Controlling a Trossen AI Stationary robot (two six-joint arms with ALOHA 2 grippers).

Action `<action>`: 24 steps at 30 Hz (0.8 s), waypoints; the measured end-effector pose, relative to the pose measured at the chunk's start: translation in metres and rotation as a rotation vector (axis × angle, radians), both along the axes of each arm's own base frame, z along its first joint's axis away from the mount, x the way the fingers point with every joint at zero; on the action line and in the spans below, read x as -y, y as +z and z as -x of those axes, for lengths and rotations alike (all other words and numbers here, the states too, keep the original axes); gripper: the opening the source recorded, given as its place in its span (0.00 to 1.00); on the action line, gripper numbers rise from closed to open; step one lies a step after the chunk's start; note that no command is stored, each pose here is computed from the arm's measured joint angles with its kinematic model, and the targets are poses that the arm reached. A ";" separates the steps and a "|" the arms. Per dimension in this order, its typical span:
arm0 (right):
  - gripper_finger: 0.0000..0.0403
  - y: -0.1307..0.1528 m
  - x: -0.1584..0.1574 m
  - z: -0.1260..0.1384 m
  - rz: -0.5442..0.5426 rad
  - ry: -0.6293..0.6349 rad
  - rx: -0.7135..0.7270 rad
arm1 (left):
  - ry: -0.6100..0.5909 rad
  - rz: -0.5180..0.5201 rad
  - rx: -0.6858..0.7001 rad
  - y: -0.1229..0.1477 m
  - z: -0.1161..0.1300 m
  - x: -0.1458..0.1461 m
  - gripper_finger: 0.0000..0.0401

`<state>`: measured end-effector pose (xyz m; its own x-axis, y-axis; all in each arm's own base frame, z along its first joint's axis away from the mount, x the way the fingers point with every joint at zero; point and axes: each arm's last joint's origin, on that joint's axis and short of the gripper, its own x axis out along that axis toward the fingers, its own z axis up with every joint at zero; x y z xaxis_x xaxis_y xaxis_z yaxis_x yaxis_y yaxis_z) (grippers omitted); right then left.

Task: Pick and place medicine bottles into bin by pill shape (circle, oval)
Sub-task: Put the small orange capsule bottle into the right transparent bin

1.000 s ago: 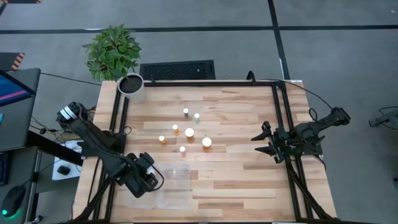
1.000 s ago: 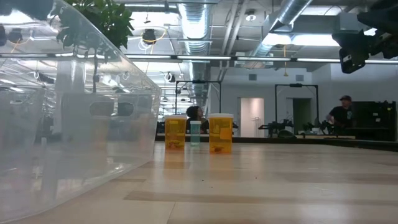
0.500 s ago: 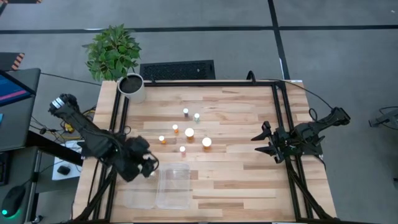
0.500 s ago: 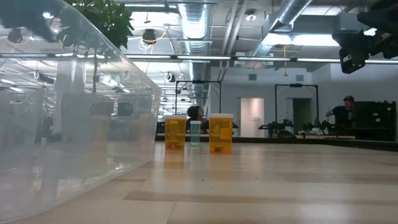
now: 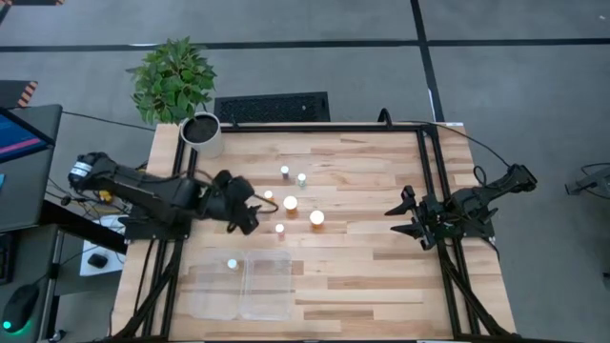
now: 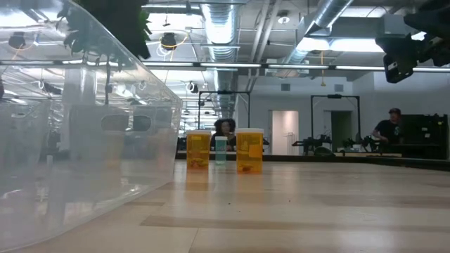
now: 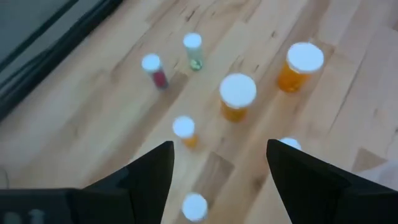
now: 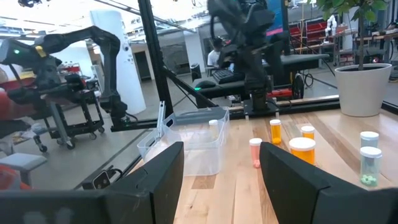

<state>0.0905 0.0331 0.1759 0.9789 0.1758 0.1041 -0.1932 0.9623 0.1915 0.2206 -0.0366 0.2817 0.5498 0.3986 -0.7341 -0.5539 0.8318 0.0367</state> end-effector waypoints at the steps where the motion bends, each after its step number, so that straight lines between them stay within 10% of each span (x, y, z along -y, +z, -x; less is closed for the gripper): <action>1: 0.56 0.000 0.000 0.000 0.000 0.000 -0.001 | -0.009 -0.002 0.005 0.000 -0.004 -0.005 0.63; 24: 0.56 -0.002 0.000 0.000 0.011 0.000 -0.023 | -0.239 0.092 -0.284 -0.061 -0.054 -0.091 0.63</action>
